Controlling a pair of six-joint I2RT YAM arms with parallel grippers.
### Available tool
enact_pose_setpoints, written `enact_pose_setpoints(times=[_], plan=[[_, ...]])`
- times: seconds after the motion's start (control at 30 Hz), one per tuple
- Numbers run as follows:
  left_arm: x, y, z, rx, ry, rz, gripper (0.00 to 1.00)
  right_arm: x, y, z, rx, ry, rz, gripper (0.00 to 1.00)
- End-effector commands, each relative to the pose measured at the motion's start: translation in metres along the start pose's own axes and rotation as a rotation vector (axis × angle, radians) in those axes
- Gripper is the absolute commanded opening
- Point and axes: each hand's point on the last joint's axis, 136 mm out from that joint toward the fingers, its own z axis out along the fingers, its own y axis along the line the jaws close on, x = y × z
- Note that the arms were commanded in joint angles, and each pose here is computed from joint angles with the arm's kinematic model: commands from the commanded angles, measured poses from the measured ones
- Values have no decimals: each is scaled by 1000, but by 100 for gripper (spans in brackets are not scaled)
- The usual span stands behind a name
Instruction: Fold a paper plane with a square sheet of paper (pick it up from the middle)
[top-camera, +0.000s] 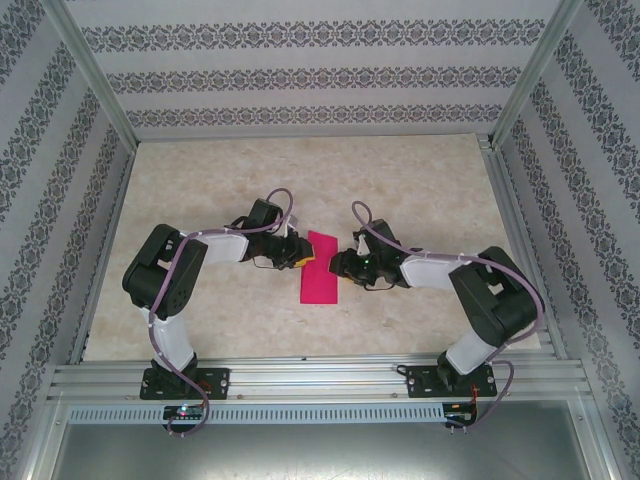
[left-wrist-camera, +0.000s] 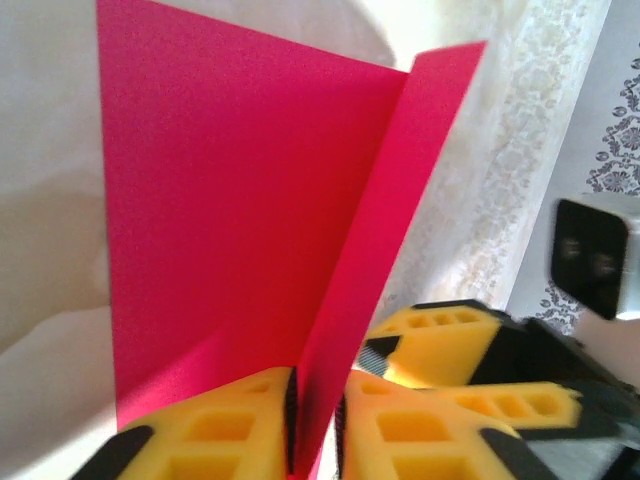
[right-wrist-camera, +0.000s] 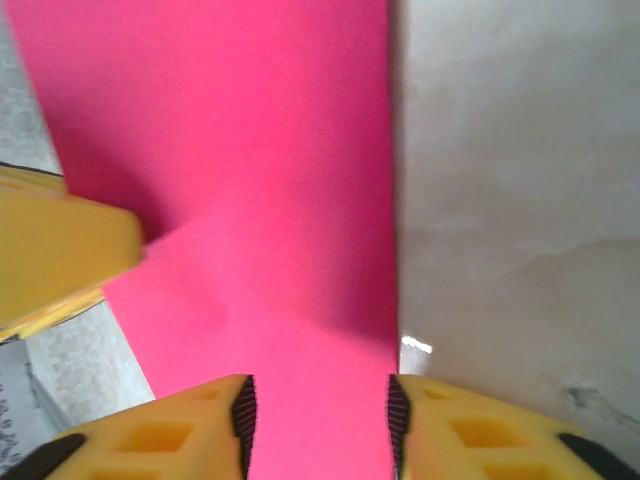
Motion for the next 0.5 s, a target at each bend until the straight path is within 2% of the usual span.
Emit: enact_pose_setpoints(times=[0.0, 0.27, 0.37, 0.47], plan=[[1, -8, -3, 30, 5, 17, 16, -4, 8, -19, 35, -77, -111, 50], [1, -8, -4, 17, 10, 21, 11, 23, 31, -34, 171, -192, -503, 55], [1, -9, -4, 15, 11, 21, 11, 43, 48, -37, 200, -196, -664, 57], [2, -8, -5, 12, 10, 20, 11, 55, 50, -39, 289, -170, -746, 61]])
